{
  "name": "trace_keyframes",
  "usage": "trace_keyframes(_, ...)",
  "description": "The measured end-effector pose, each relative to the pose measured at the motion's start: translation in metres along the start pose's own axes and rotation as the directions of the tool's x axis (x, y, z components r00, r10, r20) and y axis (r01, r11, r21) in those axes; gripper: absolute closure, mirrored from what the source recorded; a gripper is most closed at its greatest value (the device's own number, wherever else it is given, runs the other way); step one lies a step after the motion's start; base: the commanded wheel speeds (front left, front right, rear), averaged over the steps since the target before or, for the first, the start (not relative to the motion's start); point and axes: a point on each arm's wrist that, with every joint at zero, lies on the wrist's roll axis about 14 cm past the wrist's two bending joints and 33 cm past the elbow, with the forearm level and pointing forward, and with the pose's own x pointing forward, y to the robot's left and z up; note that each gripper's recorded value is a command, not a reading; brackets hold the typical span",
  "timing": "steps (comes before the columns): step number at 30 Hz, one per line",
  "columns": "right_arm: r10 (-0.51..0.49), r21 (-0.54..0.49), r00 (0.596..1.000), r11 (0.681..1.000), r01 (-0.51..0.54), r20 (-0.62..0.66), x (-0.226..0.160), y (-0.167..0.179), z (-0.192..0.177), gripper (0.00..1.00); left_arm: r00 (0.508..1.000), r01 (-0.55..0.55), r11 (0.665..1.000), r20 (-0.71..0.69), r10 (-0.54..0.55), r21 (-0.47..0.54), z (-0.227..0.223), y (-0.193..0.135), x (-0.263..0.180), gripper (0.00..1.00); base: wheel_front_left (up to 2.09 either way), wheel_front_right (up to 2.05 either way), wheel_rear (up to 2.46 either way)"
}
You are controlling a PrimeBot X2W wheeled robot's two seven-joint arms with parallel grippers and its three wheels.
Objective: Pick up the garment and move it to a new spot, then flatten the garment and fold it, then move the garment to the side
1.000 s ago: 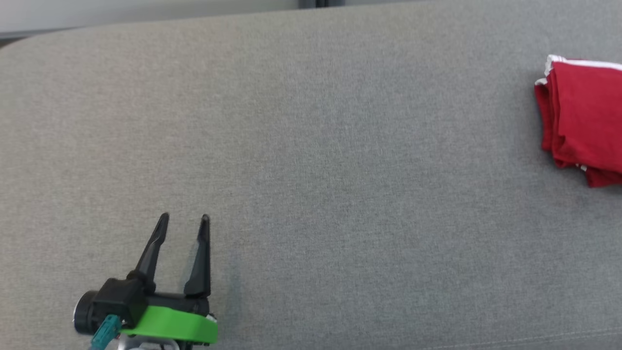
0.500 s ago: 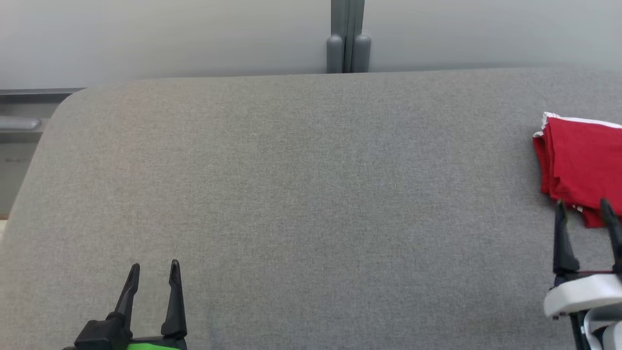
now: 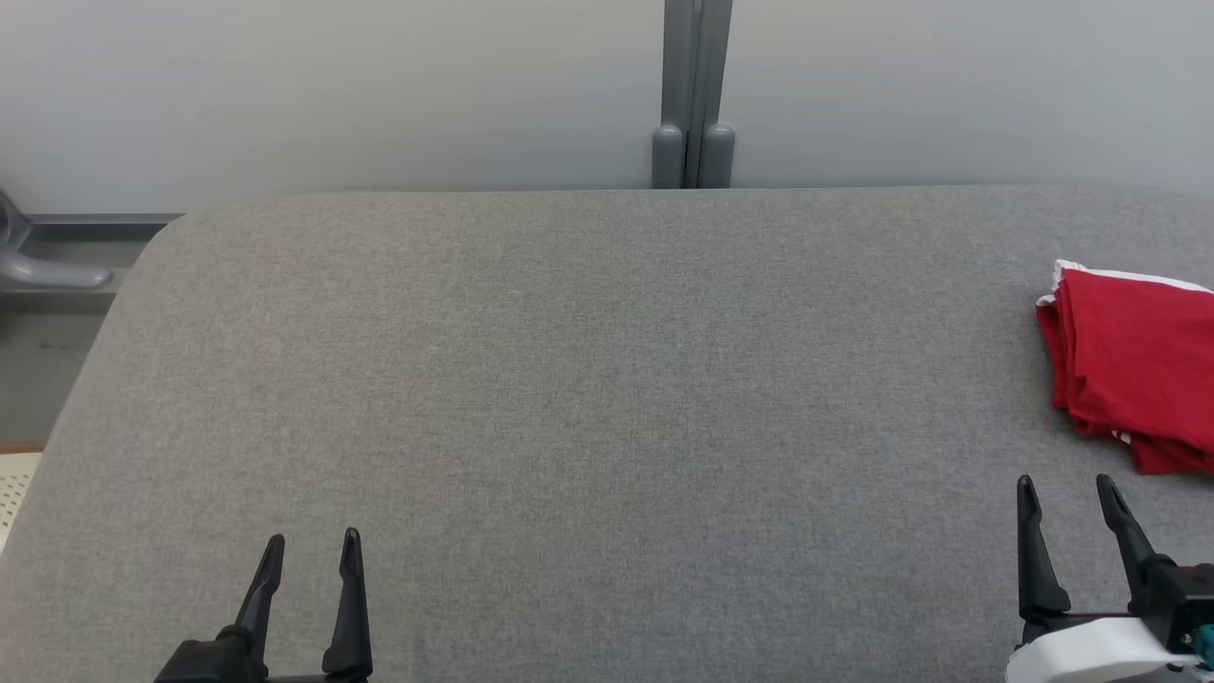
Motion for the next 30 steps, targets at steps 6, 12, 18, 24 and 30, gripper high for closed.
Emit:
trace_keyframes(6, -0.007, 0.003, 1.0, 1.0, 0.007, -0.005, -0.003, -0.001, -0.001, 0.0, 1.0, 0.021, 1.0, 0.005, -0.021, -0.002, 0.001, -0.006, 0.002, 0.0, 0.0, 0.0, 0.0)
trace_keyframes(12, -0.011, 0.008, 1.0, 1.0, 0.011, -0.013, -0.004, -0.002, -0.004, 1.0, 0.999, 0.047, 0.999, 0.005, -0.047, -0.011, 0.001, -0.015, 0.003, 1.0, 0.0, 0.0, 0.0)
trace_keyframes(18, -0.036, 0.072, 0.996, 0.997, 0.042, -0.081, -0.01, -0.005, -0.022, 1.0, 0.999, 0.029, 0.997, -0.033, -0.032, -0.067, -0.01, -0.013, 0.0, 1.0, 0.0, 0.0, 0.0)
trace_keyframes(24, -0.061, 0.193, 0.994, 0.978, 0.077, -0.086, -0.007, -0.008, -0.021, 1.0, 0.999, -0.002, 0.984, -0.05, -0.007, -0.177, -0.013, -0.009, 0.002, 1.0, 0.0, 0.0, 0.0)
trace_keyframes(30, -0.076, 0.307, 0.993, 0.946, 0.101, -0.09, -0.005, -0.009, -0.02, 1.0, 0.998, -0.026, 0.961, -0.056, 0.01, -0.276, -0.012, -0.005, 0.008, 1.0, 0.0, 0.0, 0.0)
